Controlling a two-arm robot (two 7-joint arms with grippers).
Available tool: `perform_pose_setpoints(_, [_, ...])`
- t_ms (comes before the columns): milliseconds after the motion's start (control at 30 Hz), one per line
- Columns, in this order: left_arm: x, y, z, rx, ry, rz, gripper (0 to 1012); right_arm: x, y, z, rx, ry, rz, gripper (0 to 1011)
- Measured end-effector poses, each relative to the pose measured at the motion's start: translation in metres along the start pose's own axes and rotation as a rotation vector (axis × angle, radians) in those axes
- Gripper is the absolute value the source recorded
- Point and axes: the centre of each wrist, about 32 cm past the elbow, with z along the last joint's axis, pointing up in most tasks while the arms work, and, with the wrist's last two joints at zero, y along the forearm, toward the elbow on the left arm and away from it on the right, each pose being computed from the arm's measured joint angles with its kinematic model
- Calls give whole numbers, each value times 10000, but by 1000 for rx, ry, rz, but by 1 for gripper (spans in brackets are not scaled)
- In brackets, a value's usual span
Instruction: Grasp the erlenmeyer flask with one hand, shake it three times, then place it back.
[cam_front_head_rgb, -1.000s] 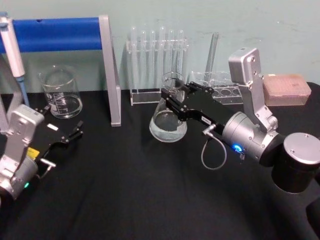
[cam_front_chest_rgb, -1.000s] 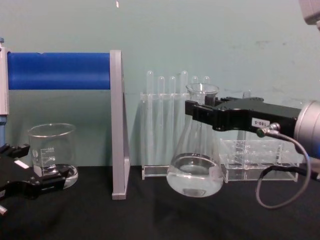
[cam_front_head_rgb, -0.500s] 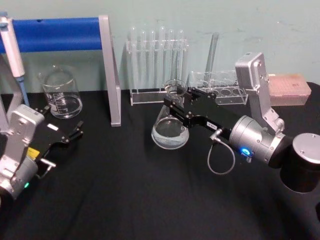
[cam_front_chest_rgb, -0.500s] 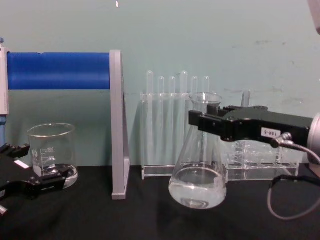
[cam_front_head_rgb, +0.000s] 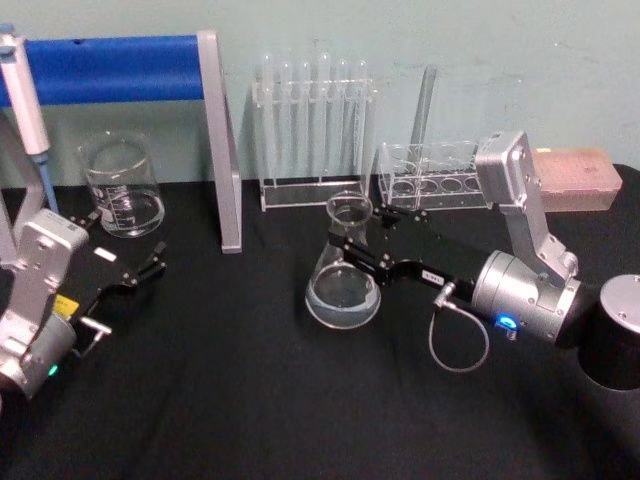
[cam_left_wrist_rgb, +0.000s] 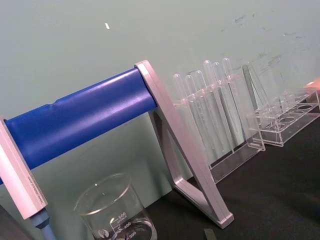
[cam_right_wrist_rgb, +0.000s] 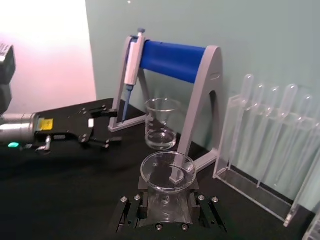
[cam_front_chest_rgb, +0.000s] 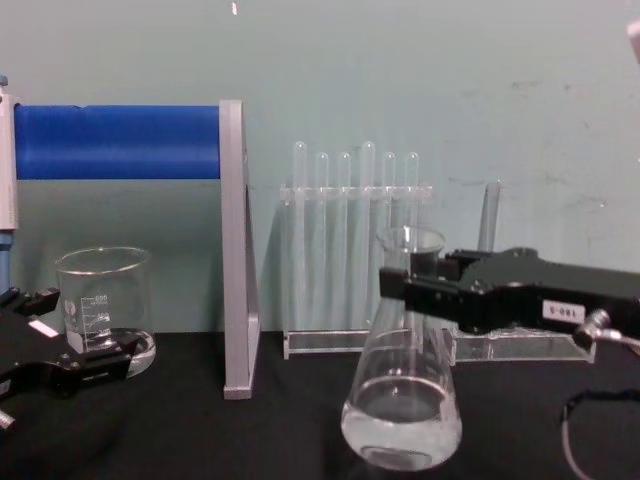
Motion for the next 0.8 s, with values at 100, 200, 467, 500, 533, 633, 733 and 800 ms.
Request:
perform_pose_setpoints(100, [0,0,0,0,0,0,1001,19,-12,-37,-6,-3,24,448])
perform_pose_setpoints(200, [0,0,0,0,0,0,1001,44,-21,-72,-11,-5,49,448])
perform_pose_setpoints(467, [0,0,0,0,0,0,1001,96,-29,-137,-20,-14,101,448])
perform_pose_setpoints(500, [0,0,0,0,0,0,1001,100,-30,-141,-21,-14,104,448])
perform_pose_setpoints(533, [0,0,0,0,0,0,1001,104,-31,-146,-22,-15,107,448])
perform_pose_setpoints(633, [0,0,0,0,0,0,1001,119,-27,-157,-21,-20,120,448])
perform_pose_setpoints(733, [0,0,0,0,0,0,1001,130,-21,-172,-22,-24,135,448])
perform_pose_setpoints(800, [0,0,0,0,0,0,1001,139,-17,-180,-24,-26,146,448])
